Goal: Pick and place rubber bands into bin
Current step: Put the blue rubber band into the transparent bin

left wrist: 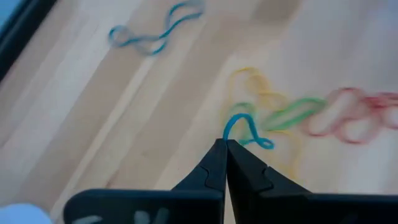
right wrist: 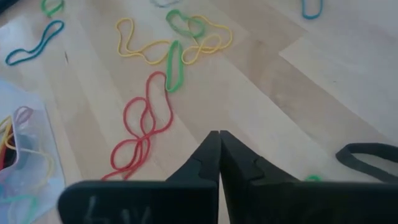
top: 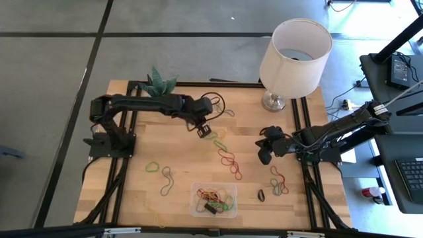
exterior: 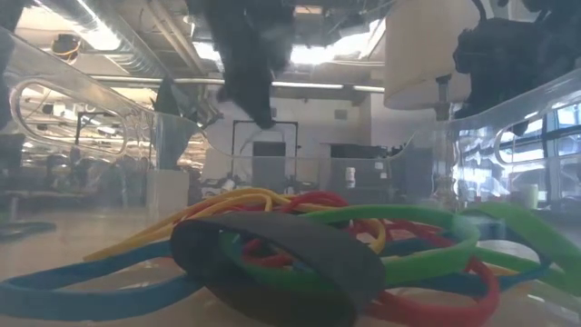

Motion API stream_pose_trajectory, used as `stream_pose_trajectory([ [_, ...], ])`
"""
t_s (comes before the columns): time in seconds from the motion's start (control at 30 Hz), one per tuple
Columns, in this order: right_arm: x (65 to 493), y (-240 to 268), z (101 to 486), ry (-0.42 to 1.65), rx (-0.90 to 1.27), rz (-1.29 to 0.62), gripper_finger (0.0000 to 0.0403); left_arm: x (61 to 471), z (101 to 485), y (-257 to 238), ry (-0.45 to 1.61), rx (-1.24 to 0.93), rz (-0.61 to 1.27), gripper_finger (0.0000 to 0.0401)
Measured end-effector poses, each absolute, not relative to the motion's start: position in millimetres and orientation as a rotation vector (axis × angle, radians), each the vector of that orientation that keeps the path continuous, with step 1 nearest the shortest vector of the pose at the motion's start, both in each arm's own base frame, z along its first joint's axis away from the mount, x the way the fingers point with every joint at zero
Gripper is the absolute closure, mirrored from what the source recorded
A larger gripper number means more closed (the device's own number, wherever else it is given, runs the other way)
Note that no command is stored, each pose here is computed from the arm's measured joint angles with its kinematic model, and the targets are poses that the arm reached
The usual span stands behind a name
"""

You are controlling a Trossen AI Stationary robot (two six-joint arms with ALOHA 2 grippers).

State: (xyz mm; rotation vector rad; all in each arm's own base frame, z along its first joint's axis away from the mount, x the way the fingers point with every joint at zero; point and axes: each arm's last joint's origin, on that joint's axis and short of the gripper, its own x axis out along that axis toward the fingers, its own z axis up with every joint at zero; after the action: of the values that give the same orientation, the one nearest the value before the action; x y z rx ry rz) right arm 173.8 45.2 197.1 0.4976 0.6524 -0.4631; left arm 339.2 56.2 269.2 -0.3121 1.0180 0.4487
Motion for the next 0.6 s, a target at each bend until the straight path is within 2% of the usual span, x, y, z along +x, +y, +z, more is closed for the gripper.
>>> stream_pose_trajectory([
  [0.3, 173.6, 45.8, 197.1, 0.653, 0.496, -0.460, 0.0395, 324.1, 303.9, -24.1, 0.906, -0.146, 0.295, 0.0400],
  [0.6, 173.5, 47.6, 196.4, 0.690, 0.519, -0.410, 0.0395, 312.0, 327.0, -100.0, 0.791, -0.164, 0.240, 0.0400],
])
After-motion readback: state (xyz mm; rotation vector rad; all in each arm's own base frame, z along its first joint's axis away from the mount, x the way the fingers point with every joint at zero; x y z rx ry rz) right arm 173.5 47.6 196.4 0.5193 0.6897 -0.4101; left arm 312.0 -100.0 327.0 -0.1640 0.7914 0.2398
